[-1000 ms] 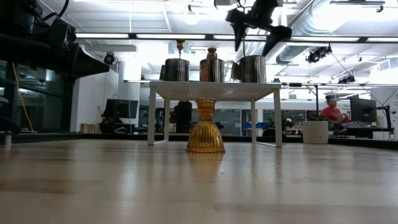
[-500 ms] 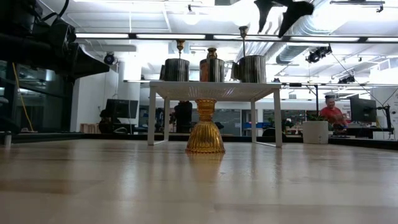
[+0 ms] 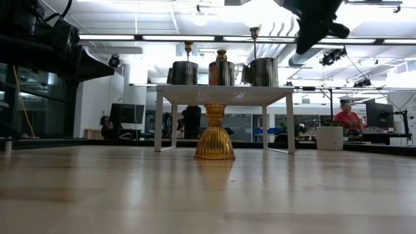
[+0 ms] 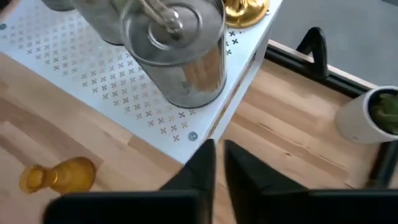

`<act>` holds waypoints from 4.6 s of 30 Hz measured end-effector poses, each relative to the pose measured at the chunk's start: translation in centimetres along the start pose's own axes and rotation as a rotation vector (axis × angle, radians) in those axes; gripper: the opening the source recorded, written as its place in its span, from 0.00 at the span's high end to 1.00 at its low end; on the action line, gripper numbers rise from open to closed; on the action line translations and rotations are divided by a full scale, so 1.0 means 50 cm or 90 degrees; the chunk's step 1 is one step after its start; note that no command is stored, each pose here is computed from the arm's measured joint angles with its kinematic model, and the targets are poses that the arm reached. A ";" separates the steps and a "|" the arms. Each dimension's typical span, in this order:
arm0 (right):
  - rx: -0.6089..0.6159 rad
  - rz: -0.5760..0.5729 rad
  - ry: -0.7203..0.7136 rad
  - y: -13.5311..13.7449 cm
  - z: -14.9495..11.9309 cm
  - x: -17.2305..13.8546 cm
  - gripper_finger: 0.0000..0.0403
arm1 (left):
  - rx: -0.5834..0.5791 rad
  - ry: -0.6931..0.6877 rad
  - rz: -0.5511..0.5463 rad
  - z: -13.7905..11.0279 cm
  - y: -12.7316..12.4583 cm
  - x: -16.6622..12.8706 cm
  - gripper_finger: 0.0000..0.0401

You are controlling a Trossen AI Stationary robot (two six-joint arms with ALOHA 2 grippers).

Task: Pick & Place candle stick holders
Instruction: Put the scented candle on the shelf, then put the bottom right brown glass candle holder on the shelf

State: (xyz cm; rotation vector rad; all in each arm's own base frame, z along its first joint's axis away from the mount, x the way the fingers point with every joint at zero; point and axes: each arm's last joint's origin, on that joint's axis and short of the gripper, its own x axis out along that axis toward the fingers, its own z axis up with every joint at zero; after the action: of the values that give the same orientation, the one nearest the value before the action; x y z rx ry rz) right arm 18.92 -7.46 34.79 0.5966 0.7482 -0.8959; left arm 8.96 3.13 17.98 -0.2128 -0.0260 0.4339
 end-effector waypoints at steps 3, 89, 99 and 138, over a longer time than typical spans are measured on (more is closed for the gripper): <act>0.023 0.008 -0.034 -0.012 -0.028 0.029 0.99 | 0.000 0.000 0.000 0.000 0.000 0.000 1.00; -0.030 0.279 0.447 -0.005 -0.332 -0.030 0.74 | 0.000 0.000 0.000 0.000 0.000 0.000 1.00; -0.039 0.183 0.625 0.038 -0.415 -0.041 0.50 | 0.000 0.000 0.000 0.000 0.000 0.000 1.00; 0.126 0.093 0.687 0.128 -0.542 -0.046 0.39 | 0.000 0.000 0.000 0.000 0.000 0.000 1.00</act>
State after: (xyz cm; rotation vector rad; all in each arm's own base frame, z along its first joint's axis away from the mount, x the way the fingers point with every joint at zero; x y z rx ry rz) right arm 14.74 16.58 21.17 1.3268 1.5579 -0.4588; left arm 8.96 3.13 17.98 -0.2128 -0.0260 0.4339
